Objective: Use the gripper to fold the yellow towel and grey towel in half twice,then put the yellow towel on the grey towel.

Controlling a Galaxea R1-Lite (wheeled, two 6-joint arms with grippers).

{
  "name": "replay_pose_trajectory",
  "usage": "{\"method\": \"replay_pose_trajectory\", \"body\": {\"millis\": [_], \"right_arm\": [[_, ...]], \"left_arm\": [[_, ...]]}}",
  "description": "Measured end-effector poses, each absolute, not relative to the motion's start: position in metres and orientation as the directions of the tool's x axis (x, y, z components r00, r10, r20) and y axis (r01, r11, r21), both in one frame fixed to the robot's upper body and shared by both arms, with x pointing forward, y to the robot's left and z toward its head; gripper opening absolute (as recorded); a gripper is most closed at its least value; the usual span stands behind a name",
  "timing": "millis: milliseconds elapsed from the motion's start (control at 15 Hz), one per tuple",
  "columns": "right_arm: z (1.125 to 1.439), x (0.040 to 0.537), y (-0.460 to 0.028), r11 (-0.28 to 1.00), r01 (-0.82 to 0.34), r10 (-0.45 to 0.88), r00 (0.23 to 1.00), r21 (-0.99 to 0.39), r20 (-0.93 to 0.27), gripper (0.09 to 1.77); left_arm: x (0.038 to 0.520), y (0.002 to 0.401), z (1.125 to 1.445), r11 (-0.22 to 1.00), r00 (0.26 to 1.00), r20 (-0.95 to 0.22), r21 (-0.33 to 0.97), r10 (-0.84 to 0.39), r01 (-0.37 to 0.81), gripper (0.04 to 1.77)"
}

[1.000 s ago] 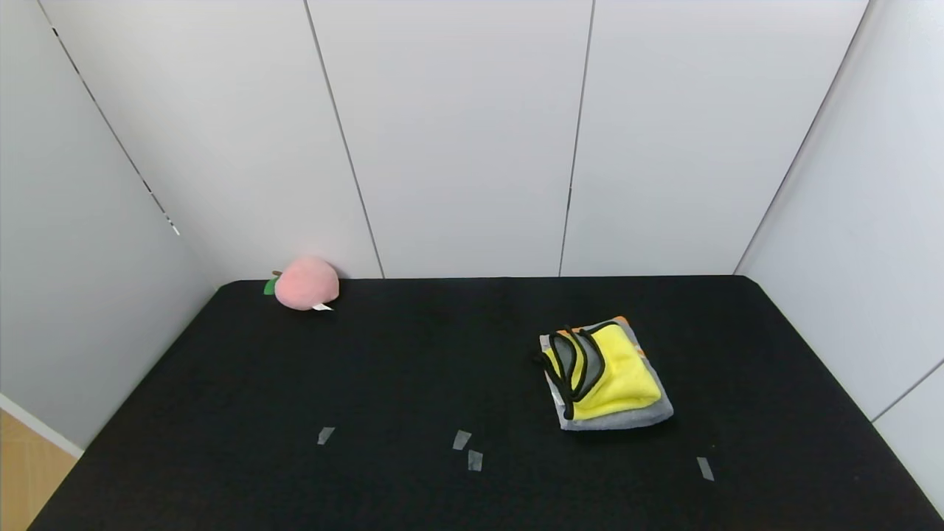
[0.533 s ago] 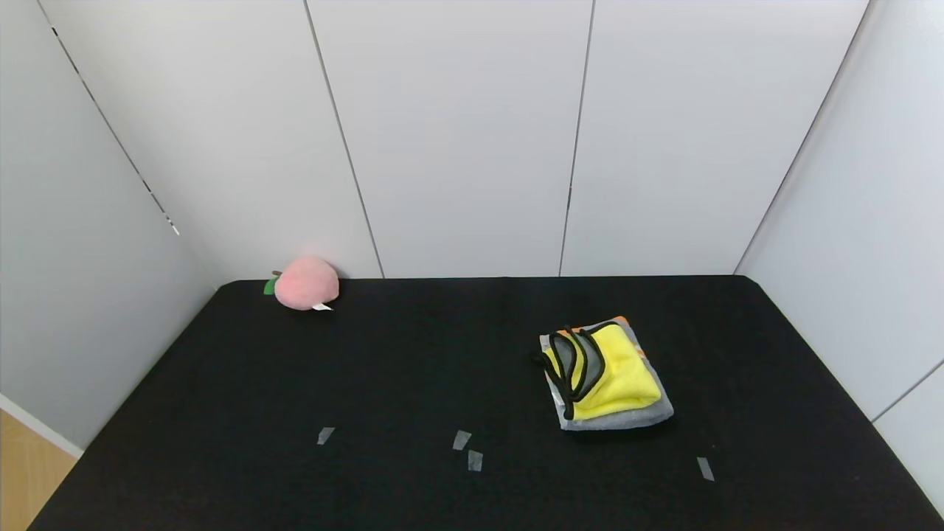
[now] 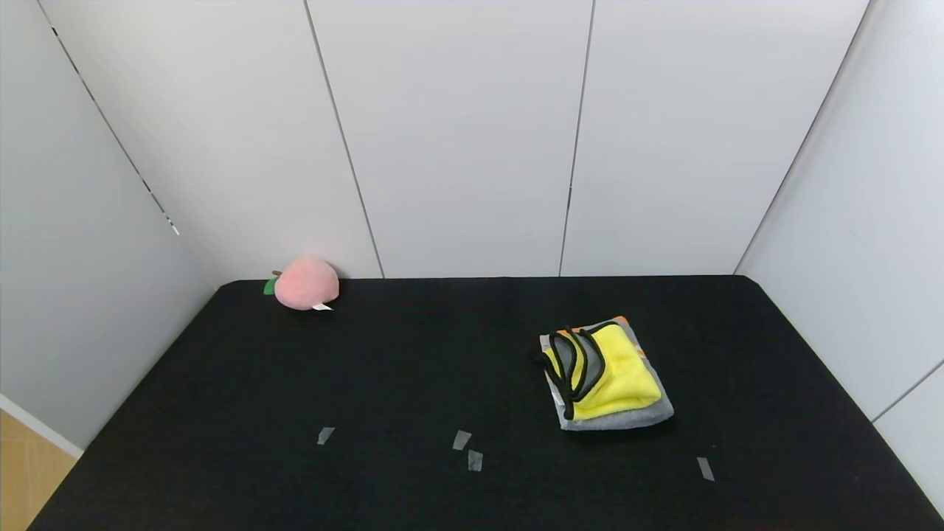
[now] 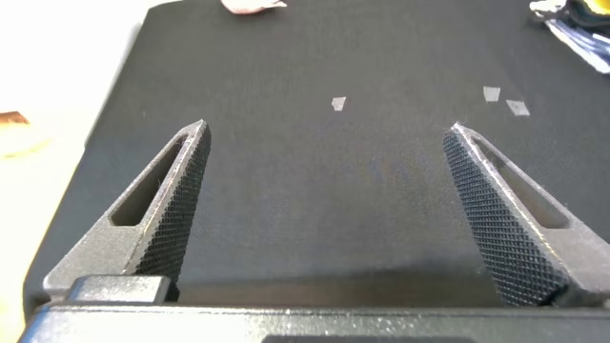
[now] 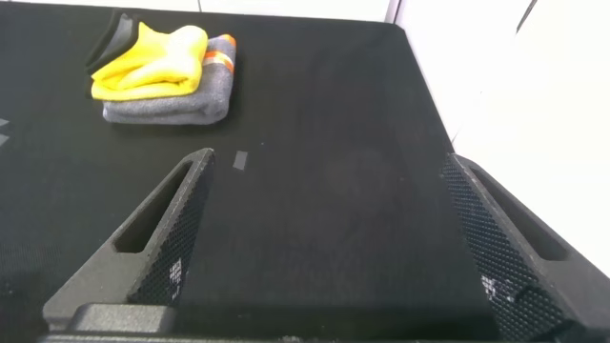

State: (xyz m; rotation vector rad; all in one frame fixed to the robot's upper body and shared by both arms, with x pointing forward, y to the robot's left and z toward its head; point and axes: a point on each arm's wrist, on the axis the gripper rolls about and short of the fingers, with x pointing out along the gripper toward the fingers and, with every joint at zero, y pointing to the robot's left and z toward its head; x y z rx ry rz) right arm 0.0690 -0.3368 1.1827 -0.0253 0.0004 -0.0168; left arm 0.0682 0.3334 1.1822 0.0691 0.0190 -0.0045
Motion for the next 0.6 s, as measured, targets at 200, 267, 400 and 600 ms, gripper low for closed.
{"method": "replay_pose_trajectory", "body": {"millis": [200, 267, 400, 600], "right_arm": [[1.1828, 0.069, -0.3368, 1.0, 0.017, -0.017, 1.0, -0.025, 0.0, 1.71], [1.1827, 0.069, -0.3368, 1.0, 0.016, -0.016, 1.0, -0.027, 0.0, 1.71], [1.1827, 0.069, -0.3368, 0.999, 0.016, -0.016, 1.0, -0.028, -0.001, 1.71], [1.1827, 0.069, -0.3368, 0.999, 0.016, -0.016, 1.0, -0.029, -0.001, 1.71]], "left_arm": [[0.0682, 0.3336, 1.1822, 0.999, 1.0, -0.019, 0.032, 0.004, -0.003, 1.72], [0.0682, 0.3336, 1.1822, 1.0, 1.0, -0.019, 0.014, 0.004, -0.004, 1.72], [0.0682, 0.3338, 1.1822, 1.0, 1.0, -0.019, -0.016, 0.011, -0.011, 1.72], [0.0682, 0.334, 1.1827, 0.999, 1.0, -0.015, -0.025, 0.021, -0.022, 1.72]]}}
